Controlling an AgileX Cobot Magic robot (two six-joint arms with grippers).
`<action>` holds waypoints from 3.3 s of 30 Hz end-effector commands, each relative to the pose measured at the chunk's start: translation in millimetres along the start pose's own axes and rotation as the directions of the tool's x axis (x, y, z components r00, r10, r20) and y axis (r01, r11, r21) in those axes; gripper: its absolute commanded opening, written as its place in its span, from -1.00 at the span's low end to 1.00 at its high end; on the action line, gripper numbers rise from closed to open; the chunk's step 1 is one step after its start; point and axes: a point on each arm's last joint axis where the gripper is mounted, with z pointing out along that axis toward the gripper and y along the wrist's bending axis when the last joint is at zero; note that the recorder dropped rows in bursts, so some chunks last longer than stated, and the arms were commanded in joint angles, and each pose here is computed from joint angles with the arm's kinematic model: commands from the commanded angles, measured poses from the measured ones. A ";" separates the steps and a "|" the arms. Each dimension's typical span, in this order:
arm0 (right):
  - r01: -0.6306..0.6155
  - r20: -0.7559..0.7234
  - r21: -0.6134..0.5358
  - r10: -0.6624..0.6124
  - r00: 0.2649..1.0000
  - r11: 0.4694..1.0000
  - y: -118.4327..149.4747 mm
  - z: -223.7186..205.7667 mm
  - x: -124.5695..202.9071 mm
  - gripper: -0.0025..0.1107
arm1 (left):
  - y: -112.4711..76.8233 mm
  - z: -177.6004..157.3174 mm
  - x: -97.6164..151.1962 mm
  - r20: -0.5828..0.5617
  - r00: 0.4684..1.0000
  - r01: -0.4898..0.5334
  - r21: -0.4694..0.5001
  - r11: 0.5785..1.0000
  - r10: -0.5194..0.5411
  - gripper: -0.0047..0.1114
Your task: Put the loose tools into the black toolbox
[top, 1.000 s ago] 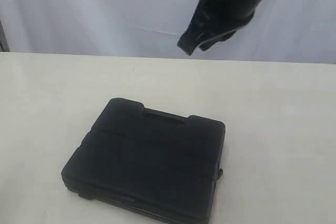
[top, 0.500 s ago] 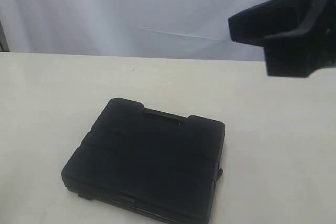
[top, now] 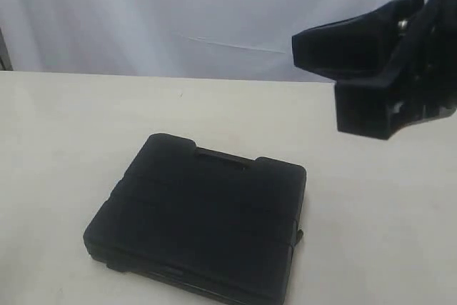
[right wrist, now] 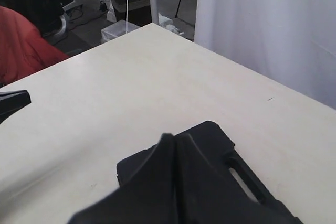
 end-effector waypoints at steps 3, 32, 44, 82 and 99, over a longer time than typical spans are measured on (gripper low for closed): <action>0.048 -0.003 0.096 -0.048 0.999 0.994 -16.1 -3.0 19.1 -0.96 | -0.1 0.0 0.6 0.001 1.000 0.002 0.003 1.000 -0.002 -0.92; -0.183 0.134 0.653 0.126 0.983 0.735 -46.6 -70.1 243.1 -0.96 | -0.1 0.0 0.6 0.001 1.000 0.002 0.003 1.000 -0.002 -0.92; -0.192 0.146 0.650 0.127 0.981 0.736 -46.0 -70.5 242.8 -0.96 | -0.1 0.0 0.6 0.001 1.000 0.002 0.003 1.000 -0.002 -0.92; -0.202 0.153 0.648 0.134 0.979 0.734 -46.0 -70.5 242.8 -0.96 | -0.1 0.0 0.6 0.001 1.000 0.002 0.003 1.000 -0.002 -0.92; -0.202 0.153 0.648 0.134 0.979 0.734 -46.0 -70.5 242.8 -0.96 | -0.1 0.0 0.6 0.001 1.000 0.002 0.003 1.000 -0.002 -0.92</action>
